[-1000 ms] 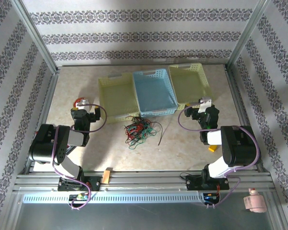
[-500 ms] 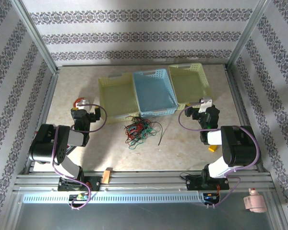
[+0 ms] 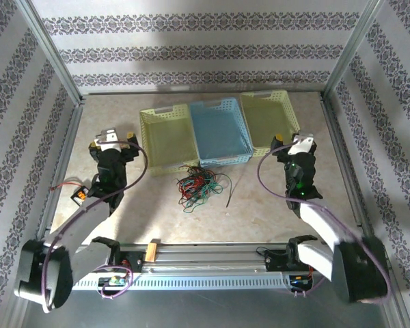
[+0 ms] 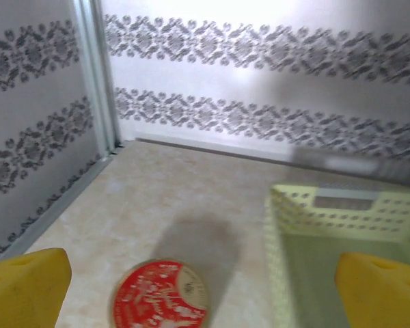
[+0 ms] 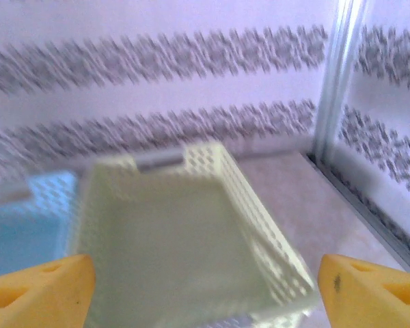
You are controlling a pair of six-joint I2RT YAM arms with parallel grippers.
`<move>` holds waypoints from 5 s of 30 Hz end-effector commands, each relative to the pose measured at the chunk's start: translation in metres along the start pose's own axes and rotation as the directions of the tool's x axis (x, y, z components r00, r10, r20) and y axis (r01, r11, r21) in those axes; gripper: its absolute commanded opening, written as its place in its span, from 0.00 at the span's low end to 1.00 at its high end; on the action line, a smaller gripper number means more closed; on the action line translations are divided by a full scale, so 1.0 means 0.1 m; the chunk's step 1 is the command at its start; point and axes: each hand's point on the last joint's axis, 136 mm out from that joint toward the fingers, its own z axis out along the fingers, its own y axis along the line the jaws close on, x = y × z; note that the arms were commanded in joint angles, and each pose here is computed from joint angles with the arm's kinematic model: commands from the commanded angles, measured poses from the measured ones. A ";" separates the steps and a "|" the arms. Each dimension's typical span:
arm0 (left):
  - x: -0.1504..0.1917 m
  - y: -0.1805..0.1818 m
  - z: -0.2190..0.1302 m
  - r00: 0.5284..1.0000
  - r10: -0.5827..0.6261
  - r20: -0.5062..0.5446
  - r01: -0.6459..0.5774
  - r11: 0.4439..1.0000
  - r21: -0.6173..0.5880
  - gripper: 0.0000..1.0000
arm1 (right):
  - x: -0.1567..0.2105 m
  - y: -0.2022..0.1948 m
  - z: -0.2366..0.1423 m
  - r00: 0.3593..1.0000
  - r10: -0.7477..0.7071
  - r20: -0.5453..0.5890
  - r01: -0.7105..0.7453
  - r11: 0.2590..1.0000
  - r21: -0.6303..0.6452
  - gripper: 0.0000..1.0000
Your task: Untangle the cables
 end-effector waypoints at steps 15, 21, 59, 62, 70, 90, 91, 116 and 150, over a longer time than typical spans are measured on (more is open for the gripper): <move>1.35 -2.06 -1.21 0.829 0.433 -0.354 -0.040 0.677 0.735 0.99 | 1.63 1.81 -1.37 0.513 -0.368 -0.776 -0.184 0.835 -0.518 0.71; 1.57 -2.09 -1.09 0.795 0.479 -0.373 -0.081 0.693 0.716 0.98 | 1.80 1.70 -1.10 0.504 -0.313 -0.805 -0.117 0.899 -0.422 0.70; 2.30 -1.81 -0.84 0.665 0.552 -0.504 -0.151 0.760 0.632 0.04 | 1.06 1.45 -0.79 0.733 -0.290 -0.615 0.015 0.911 -0.412 0.00; 2.34 -1.75 -0.85 0.642 0.564 -0.519 -0.165 0.763 0.625 0.00 | 0.79 1.42 -0.74 0.785 -0.283 -0.551 0.045 0.914 -0.404 0.00; 2.35 -1.57 -0.88 0.636 0.540 -0.551 -0.175 0.797 0.579 0.00 | -0.01 1.10 -0.60 0.908 -0.190 -0.373 0.096 0.962 -0.256 0.00; 2.12 -1.76 -0.97 0.731 0.502 -0.462 -0.095 0.745 0.660 0.00 | -1.46 0.09 0.27 0.968 0.127 -0.214 -0.124 0.992 0.030 0.00; 2.08 -1.78 -0.97 0.742 0.495 -0.452 -0.092 0.743 0.663 0.00 | -1.41 0.07 0.34 0.965 0.129 -0.226 -0.122 0.992 0.043 0.00; 1.79 -1.77 -0.96 0.815 0.411 -0.408 -0.069 0.768 0.636 0.00 | 0.93 -0.07 1.88 0.704 0.291 -0.648 -0.168 0.955 0.246 0.28; 1.58 -1.85 -0.97 0.857 0.338 -0.388 -0.011 0.766 0.643 0.00 | 1.71 2.63 -1.39 0.421 -0.530 -0.736 -0.349 0.655 -0.671 0.53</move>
